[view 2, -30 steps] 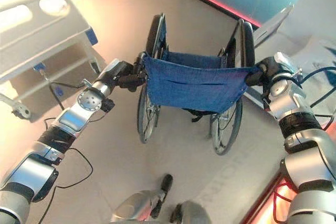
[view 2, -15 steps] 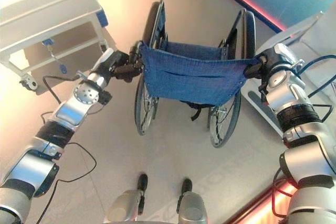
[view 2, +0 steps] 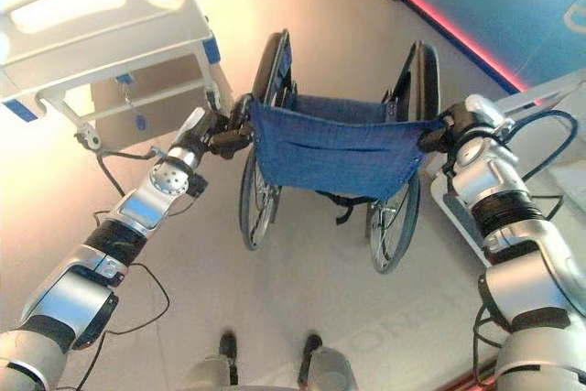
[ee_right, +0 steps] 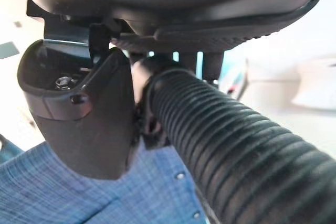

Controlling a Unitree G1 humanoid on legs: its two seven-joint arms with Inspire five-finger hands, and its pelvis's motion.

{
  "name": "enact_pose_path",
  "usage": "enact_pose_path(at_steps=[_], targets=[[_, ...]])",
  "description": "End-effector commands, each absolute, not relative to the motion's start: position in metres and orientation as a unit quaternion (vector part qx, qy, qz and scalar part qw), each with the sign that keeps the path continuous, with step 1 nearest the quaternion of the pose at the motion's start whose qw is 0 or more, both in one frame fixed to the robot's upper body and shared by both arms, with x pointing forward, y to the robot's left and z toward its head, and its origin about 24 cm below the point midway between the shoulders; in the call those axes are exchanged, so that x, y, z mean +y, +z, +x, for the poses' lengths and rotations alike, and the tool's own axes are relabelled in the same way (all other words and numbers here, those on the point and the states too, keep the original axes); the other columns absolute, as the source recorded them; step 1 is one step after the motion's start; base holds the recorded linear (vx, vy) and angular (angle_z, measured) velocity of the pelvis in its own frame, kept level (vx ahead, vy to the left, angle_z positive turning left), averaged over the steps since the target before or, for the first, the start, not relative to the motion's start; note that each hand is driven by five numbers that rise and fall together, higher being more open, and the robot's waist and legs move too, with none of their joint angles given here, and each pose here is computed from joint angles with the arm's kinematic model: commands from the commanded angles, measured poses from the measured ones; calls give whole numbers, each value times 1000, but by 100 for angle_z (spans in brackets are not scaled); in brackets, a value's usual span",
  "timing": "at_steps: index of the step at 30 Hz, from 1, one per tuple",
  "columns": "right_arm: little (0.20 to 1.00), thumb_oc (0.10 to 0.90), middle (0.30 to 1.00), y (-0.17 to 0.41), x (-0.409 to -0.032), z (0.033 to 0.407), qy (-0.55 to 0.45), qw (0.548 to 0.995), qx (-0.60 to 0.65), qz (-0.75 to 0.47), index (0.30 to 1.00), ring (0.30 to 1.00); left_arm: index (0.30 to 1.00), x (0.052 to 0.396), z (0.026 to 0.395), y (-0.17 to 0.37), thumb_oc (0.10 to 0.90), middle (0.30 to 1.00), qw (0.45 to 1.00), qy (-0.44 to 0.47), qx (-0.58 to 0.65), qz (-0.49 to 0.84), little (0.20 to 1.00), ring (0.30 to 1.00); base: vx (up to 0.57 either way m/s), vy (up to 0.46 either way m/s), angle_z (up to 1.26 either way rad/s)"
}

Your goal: Push the wheelchair next to the bed

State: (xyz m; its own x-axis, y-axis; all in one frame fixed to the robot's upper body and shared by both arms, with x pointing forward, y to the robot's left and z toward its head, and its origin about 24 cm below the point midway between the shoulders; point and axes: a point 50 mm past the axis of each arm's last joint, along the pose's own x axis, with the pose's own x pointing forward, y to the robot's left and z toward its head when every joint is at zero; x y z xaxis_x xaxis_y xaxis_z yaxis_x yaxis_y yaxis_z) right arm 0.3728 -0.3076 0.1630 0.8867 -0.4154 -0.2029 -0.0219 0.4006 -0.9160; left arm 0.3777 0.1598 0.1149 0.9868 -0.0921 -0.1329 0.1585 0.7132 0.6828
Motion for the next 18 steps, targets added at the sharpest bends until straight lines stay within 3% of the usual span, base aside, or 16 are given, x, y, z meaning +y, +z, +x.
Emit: enact_pose_path(at_steps=[1, 10, 18], targets=[[300, 400, 300, 202, -227, 396, -4, 814, 32, -580, 300, 300, 300, 157, 362, 83, 400, 300, 906, -103, 90, 400, 300, 300, 324, -121, -14], [300, 400, 300, 193, -202, 401, 46, 816, 11, -576, 300, 300, 300, 193, 359, 84, 400, 300, 912, -82, 109, 387, 300, 300, 431, -6, -100], [300, 400, 300, 173, -205, 396, 71, 822, 14, -565, 300, 300, 300, 207, 359, 82, 400, 300, 903, -91, 130, 400, 300, 300, 350, 10, 7]])
